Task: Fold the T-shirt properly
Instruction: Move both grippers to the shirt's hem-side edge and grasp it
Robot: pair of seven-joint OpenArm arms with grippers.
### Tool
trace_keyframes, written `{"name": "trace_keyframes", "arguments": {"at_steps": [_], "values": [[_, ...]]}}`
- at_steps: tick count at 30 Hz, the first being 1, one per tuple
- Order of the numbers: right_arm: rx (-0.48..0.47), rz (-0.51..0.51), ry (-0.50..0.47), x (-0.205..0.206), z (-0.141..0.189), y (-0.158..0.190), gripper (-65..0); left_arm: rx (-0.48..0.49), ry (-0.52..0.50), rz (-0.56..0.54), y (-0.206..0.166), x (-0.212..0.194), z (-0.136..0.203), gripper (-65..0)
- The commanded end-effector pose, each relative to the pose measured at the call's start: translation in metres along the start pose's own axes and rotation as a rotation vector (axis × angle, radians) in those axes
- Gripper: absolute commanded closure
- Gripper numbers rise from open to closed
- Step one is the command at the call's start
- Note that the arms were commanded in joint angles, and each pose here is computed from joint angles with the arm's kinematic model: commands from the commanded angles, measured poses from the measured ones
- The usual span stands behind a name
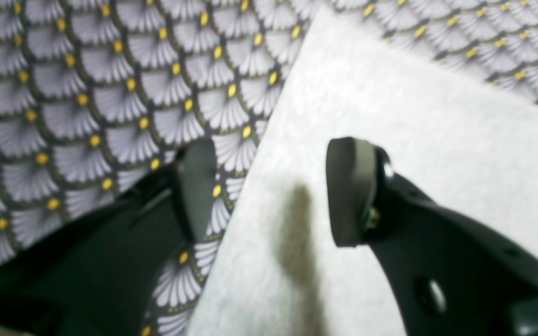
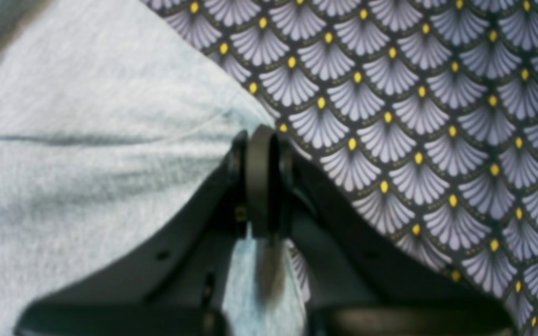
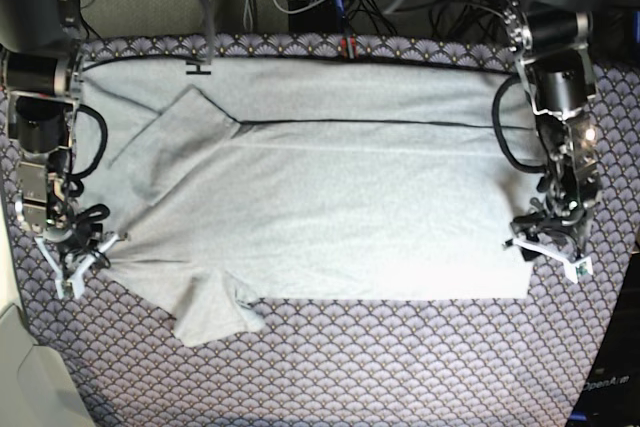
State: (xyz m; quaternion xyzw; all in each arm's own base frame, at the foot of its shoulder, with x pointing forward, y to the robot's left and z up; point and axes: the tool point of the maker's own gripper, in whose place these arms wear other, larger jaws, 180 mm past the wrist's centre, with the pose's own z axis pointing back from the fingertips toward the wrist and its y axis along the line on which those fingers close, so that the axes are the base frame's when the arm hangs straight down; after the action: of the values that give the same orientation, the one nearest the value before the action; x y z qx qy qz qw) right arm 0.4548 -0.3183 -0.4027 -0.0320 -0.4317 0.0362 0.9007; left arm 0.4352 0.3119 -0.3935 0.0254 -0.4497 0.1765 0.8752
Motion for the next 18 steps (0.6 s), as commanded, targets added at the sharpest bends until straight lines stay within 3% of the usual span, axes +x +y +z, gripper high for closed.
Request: {"name": "trace_keyframes", "arguments": {"at_steps": [1, 10, 18], "values": [[-0.027, 0.002, -0.075, 0.031, 0.004, -0.014, 0.0, -0.008, -0.093, 0.006, -0.003, 0.04, 0.0, -36.7], [-0.019, 0.006, -0.034, 0.006, 0.004, -0.01, 0.0, -0.009, -0.159, 0.057, -0.012, 0.065, -0.024, -36.8], [-0.016, 0.009, -0.03, 0.004, 0.004, -0.009, 0.0, -0.005, -0.169, -0.143, -0.026, 0.062, -0.043, -36.8]]}}
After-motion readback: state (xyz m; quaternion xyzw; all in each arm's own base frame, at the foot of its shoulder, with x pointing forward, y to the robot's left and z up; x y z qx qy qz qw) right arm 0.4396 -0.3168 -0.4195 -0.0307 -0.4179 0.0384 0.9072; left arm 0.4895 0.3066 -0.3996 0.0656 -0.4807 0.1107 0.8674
